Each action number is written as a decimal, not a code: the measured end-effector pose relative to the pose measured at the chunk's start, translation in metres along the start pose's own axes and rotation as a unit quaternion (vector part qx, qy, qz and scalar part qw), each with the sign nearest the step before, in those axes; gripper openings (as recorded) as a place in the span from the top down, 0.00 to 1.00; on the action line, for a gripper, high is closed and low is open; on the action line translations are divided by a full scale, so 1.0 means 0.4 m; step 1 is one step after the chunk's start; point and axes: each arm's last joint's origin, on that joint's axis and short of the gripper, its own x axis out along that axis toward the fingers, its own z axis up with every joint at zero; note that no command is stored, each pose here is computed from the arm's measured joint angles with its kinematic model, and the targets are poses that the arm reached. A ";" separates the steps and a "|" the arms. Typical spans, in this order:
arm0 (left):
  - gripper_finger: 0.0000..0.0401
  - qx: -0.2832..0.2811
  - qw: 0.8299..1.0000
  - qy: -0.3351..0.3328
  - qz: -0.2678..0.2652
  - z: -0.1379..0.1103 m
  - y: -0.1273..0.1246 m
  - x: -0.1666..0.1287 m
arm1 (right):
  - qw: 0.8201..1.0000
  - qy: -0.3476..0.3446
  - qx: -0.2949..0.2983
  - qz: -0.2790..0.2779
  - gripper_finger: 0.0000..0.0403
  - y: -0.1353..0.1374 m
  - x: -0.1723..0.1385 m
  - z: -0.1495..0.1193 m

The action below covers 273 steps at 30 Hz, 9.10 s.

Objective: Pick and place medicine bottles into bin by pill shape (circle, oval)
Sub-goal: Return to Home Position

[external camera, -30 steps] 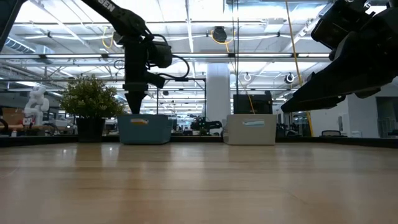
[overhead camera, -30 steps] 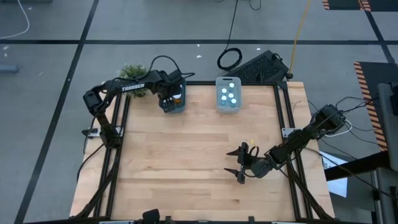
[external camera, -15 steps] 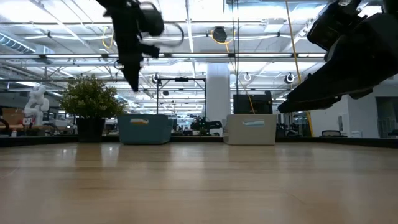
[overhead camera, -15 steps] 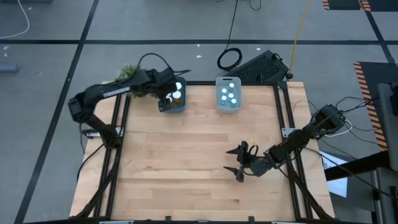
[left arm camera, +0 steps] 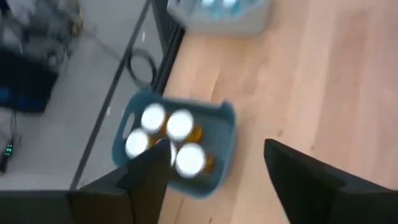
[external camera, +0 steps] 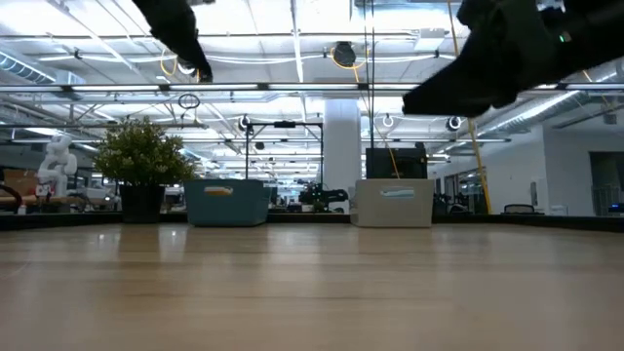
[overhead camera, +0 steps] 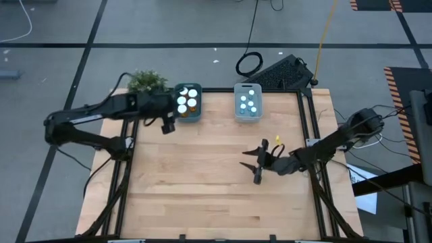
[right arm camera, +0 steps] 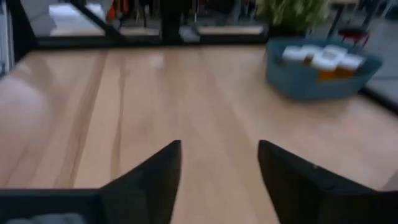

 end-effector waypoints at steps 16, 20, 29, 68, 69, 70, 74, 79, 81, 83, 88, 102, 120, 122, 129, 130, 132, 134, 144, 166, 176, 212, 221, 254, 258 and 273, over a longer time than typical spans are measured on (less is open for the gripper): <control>0.76 -0.037 0.964 -0.254 -0.065 -0.185 -0.150 0.021 | 0.990 -0.022 -0.121 0.065 0.99 -0.060 -0.095 0.066; 0.83 -0.048 0.965 -0.254 -0.050 -0.211 -0.182 0.037 | 0.990 -0.037 -0.120 0.058 0.99 -0.099 -0.127 0.041; 0.92 -0.008 0.963 -0.268 -0.017 -0.221 -0.178 0.045 | 0.983 -0.113 -0.100 0.102 1.00 -0.193 -0.175 -0.040; 0.99 -0.063 0.873 -0.459 -0.152 -0.425 -0.267 0.104 | 0.961 -0.206 -0.140 0.121 1.00 -0.277 -0.217 -0.035; 0.99 -0.061 0.873 -0.460 -0.150 -0.426 -0.266 0.103 | 0.959 -0.213 -0.142 0.119 1.00 -0.278 -0.220 -0.033; 0.99 -0.058 0.873 -0.461 -0.149 -0.427 -0.265 0.102 | 0.958 -0.219 -0.142 0.117 1.00 -0.279 -0.224 -0.031; 0.99 -0.053 0.873 -0.463 -0.145 -0.431 -0.261 0.098 | 0.955 -0.235 -0.141 0.114 1.00 -0.282 -0.239 -0.029; 0.99 -0.047 0.877 -0.456 -0.145 -0.439 -0.259 0.097 | 0.955 -0.235 -0.140 0.113 1.00 -0.287 -0.257 -0.038; 0.99 -0.045 0.880 -0.451 -0.145 -0.443 -0.259 0.098 | 0.955 -0.237 -0.135 0.116 1.00 -0.289 -0.264 -0.042; 0.98 -0.046 0.880 -0.449 -0.146 -0.445 -0.258 0.098 | 0.956 -0.234 -0.134 0.118 1.00 -0.289 -0.266 -0.045; 0.99 -0.043 0.882 -0.447 -0.145 -0.447 -0.258 0.099 | 0.956 -0.231 -0.135 0.117 1.00 -0.289 -0.265 -0.046; 0.98 -0.042 0.888 -0.433 -0.148 -0.453 -0.259 0.104 | 0.966 -0.187 -0.117 0.136 1.00 -0.287 -0.257 -0.066; 0.98 -0.041 0.896 -0.414 -0.153 -0.462 -0.261 0.110 | 0.965 -0.186 -0.096 0.158 1.00 -0.284 -0.258 -0.066; 0.99 -0.036 0.892 -0.424 -0.152 -0.462 -0.259 0.105 | 0.965 -0.185 -0.093 0.159 1.00 -0.284 -0.258 -0.066; 0.99 -0.034 0.886 -0.438 -0.150 -0.478 -0.246 0.090 | 0.965 -0.185 -0.093 0.159 1.00 -0.284 -0.258 -0.066; 0.99 -0.035 0.884 -0.441 -0.152 -0.481 -0.244 0.087 | 0.966 -0.184 -0.093 0.159 1.00 -0.284 -0.258 -0.066; 0.99 -0.025 0.873 -0.459 -0.162 -0.484 -0.240 0.078 | 0.965 -0.185 -0.093 0.159 1.00 -0.284 -0.258 -0.066; 0.99 -0.006 0.862 -0.478 -0.168 -0.486 -0.237 0.069 | 0.965 -0.185 -0.093 0.159 1.00 -0.284 -0.258 -0.066; 0.99 0.000 0.871 -0.465 -0.159 -0.486 -0.216 0.089 | 0.965 -0.185 -0.093 0.159 1.00 -0.284 -0.258 -0.065; 0.96 -0.061 0.883 -0.443 -0.143 -0.488 -0.191 0.104 | 0.965 -0.188 -0.093 0.159 1.00 -0.284 -0.258 -0.063; 0.94 -0.043 0.883 -0.452 -0.122 -0.486 -0.189 0.103 | 0.965 -0.188 -0.093 0.159 1.00 -0.284 -0.258 -0.063; 0.94 -0.047 0.881 -0.454 -0.123 -0.485 -0.188 0.102 | 0.965 -0.188 -0.093 0.159 1.00 -0.284 -0.258 -0.064; 0.94 -0.051 0.881 -0.453 -0.125 -0.485 -0.188 0.102 | 0.965 -0.188 -0.093 0.159 1.00 -0.284 -0.258 -0.064; 0.94 -0.052 0.881 -0.453 -0.125 -0.485 -0.188 0.102 | 0.965 -0.189 -0.092 0.158 1.00 -0.284 -0.259 -0.063; 0.94 -0.052 0.881 -0.453 -0.125 -0.485 -0.188 0.102 | 0.965 -0.188 -0.093 0.159 1.00 -0.284 -0.258 -0.063; 0.94 -0.052 0.881 -0.453 -0.125 -0.485 -0.188 0.102 | 0.965 -0.188 -0.093 0.159 1.00 -0.284 -0.258 -0.063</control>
